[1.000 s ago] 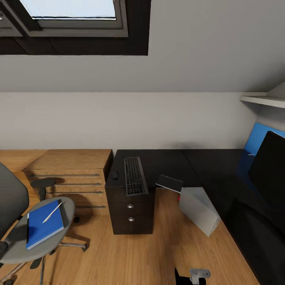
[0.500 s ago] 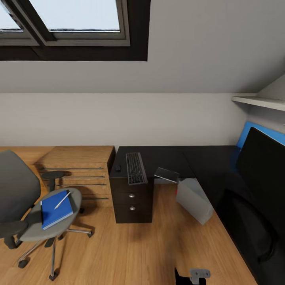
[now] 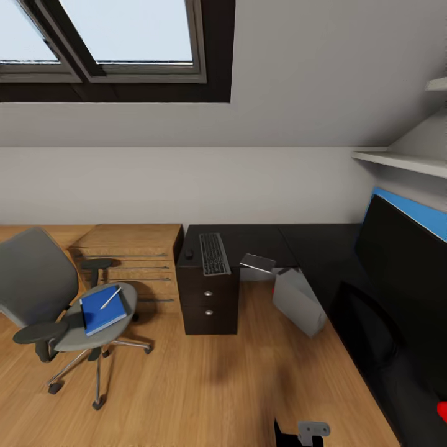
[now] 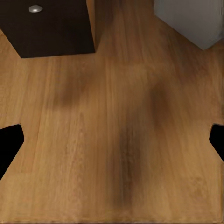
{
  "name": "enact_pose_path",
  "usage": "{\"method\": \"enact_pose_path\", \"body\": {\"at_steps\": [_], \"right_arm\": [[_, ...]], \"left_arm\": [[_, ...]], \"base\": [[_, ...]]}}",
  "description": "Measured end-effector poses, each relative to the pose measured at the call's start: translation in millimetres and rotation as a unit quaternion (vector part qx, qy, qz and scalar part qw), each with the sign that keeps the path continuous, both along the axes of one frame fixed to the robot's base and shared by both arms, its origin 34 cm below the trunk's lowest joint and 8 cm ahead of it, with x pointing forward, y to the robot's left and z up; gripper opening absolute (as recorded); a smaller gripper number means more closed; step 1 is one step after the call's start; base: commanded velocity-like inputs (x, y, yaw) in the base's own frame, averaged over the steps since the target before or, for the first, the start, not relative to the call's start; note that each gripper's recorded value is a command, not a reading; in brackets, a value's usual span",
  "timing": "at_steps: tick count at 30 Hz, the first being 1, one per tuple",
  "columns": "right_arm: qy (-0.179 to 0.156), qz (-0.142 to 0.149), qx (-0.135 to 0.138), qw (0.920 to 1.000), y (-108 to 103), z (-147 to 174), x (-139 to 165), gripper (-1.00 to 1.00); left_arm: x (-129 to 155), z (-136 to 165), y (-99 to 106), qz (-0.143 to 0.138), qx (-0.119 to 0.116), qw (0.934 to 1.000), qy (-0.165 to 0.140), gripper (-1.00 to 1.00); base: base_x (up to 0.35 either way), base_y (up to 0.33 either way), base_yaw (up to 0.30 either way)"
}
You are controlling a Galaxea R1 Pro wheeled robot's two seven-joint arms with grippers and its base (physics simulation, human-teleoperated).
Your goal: In the bedroom, organize the workspace by keeping the computer under the desk, ensuring the monitor is on the desk, placing the keyboard on the desk next to the monitor, placing the mouse on the desk next to the keyboard, moving the folder from the swivel chair onto the desk next to the mouse, stacking the notebook on top of the folder with the pen on top of the notebook, and positioning the swivel chair next to the desk.
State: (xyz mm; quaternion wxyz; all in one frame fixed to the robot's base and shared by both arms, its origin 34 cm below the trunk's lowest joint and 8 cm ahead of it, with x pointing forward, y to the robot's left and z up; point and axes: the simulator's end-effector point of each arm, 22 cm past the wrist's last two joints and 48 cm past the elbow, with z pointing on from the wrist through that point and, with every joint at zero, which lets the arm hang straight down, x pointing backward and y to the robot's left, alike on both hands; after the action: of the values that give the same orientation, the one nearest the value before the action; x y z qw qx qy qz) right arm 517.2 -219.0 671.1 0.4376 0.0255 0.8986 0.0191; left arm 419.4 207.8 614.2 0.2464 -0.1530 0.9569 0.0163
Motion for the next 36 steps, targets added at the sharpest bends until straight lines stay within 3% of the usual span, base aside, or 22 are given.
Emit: {"method": "enact_pose_path", "body": {"at_steps": [16, 36], "right_arm": [[0.000, -0.001, 0.000, 1.0000, -1, 17, -4, 1.00], [0.001, -0.001, -0.001, 1.0000, -1, 34, -11, 1.00]], "left_arm": [[-5, 16, 0, 0.001, 0.000, 1.0000, 0.001, 1.00], [-20, 32, -9, -0.002, -0.004, 0.9999, 0.010, 1.00]], "base": [[-0.339, -0.031, 0.000], [-0.301, -0.211, 0.000]]}}
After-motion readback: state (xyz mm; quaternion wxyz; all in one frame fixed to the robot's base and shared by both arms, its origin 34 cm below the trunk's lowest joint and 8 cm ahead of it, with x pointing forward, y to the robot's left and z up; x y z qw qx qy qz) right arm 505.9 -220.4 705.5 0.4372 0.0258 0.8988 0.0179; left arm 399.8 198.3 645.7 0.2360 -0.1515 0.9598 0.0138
